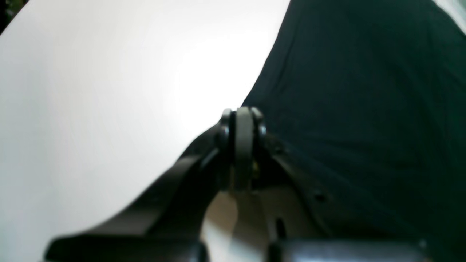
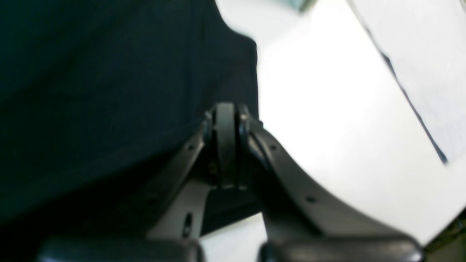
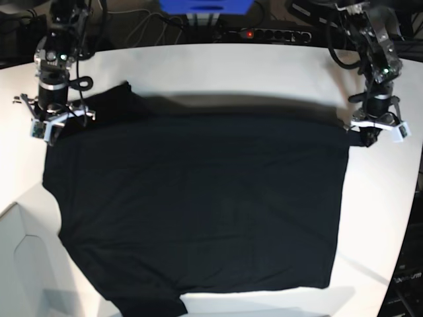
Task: Fold the T-shirt properly
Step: 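Lift the shoulder edges and pull them over toward the hem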
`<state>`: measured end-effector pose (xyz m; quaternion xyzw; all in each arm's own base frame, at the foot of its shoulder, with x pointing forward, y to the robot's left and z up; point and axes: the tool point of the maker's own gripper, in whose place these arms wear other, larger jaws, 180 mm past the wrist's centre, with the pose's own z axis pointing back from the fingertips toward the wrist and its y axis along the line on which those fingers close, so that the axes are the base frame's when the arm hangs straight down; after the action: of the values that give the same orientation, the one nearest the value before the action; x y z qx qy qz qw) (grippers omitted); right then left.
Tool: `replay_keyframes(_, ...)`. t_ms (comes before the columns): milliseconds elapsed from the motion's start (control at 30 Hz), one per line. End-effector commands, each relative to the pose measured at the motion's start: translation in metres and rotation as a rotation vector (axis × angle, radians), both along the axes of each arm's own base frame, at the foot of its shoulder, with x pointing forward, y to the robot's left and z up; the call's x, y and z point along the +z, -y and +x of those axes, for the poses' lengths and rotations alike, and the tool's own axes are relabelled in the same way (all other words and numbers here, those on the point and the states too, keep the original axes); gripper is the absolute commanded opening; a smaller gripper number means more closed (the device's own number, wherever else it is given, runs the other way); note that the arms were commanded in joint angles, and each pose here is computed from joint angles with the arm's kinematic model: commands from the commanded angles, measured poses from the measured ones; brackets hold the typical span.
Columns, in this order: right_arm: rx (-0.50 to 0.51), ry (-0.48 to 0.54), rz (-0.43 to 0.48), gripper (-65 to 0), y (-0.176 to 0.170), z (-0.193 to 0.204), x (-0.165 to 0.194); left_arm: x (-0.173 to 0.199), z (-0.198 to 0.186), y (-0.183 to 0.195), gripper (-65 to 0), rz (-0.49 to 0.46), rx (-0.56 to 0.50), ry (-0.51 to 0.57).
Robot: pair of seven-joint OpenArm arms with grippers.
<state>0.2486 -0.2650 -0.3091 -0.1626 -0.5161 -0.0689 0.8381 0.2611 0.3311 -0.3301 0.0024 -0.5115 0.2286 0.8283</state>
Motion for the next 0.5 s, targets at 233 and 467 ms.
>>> replay_keyframes(233,0.03,0.123,0.002,-65.0,-0.002,0.069,0.036,0.05,0.052,-0.009,-64.9,0.017,0.015,0.178)
replay_keyframes(467,0.056,0.128,0.015,-65.0,0.0,0.128,0.037,0.049,0.093,-0.011,-64.9,-0.085,0.02,0.162)
